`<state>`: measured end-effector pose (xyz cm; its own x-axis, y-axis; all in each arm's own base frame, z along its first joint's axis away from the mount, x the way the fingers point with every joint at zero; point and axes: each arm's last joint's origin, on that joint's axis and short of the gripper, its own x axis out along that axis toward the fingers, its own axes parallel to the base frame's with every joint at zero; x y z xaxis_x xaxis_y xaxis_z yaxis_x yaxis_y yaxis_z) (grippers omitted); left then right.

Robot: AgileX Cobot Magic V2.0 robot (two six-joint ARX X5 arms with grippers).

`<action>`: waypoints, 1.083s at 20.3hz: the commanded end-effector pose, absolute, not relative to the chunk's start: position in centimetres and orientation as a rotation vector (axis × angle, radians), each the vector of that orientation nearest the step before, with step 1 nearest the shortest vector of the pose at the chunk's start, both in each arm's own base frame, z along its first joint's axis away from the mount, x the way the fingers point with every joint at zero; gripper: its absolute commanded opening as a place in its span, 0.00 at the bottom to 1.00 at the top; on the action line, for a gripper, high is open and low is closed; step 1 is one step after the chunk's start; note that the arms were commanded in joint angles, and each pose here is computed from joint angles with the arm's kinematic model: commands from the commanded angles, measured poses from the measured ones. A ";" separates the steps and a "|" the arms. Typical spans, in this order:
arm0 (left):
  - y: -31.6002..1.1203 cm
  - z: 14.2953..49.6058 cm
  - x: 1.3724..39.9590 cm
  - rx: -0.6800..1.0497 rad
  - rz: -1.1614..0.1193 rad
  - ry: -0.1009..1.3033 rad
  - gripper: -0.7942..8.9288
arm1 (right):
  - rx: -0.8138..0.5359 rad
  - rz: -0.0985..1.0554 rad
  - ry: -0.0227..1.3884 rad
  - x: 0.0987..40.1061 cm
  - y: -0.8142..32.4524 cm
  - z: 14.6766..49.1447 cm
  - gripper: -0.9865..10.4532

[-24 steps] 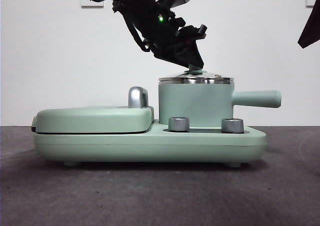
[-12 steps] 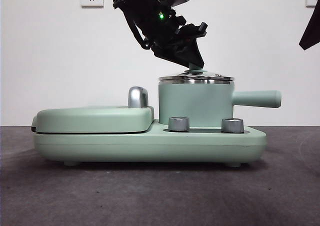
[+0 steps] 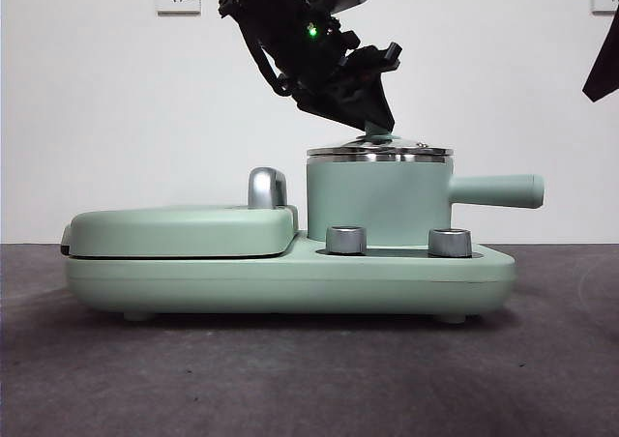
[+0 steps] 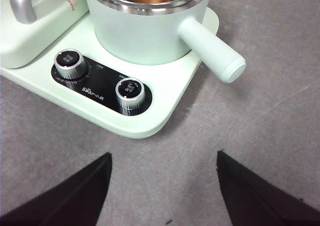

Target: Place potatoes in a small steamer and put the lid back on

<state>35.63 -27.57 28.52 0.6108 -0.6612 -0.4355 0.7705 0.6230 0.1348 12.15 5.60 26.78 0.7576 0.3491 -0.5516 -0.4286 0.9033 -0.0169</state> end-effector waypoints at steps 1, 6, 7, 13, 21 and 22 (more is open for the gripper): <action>-28.1 28.9 36.0 0.299 -0.839 0.346 0.44 | -0.135 0.427 0.575 12.2 5.7 26.8 0.37; -27.8 29.5 35.7 0.277 -0.835 0.350 0.44 | -0.138 0.426 0.588 12.1 5.7 26.7 0.37; -27.7 29.9 35.5 0.262 -0.833 0.353 0.44 | -0.139 0.426 0.591 12.1 5.7 26.6 0.37; -25.5 32.6 34.3 0.102 -0.870 0.435 0.44 | -0.139 0.427 0.592 12.1 5.7 26.6 0.37; -21.3 34.0 33.9 -0.051 -0.826 0.614 0.43 | -0.123 0.482 0.604 12.0 5.8 26.6 0.37; -20.9 34.0 33.8 -0.052 -0.816 0.628 0.43 | -0.121 0.487 0.605 12.0 5.8 26.6 0.37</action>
<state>33.89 -20.68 33.84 0.5221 -0.6862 -0.5065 0.6674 0.6985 -0.2583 11.93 5.69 26.56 0.7178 0.3946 -0.5736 -0.4703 0.8823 0.0184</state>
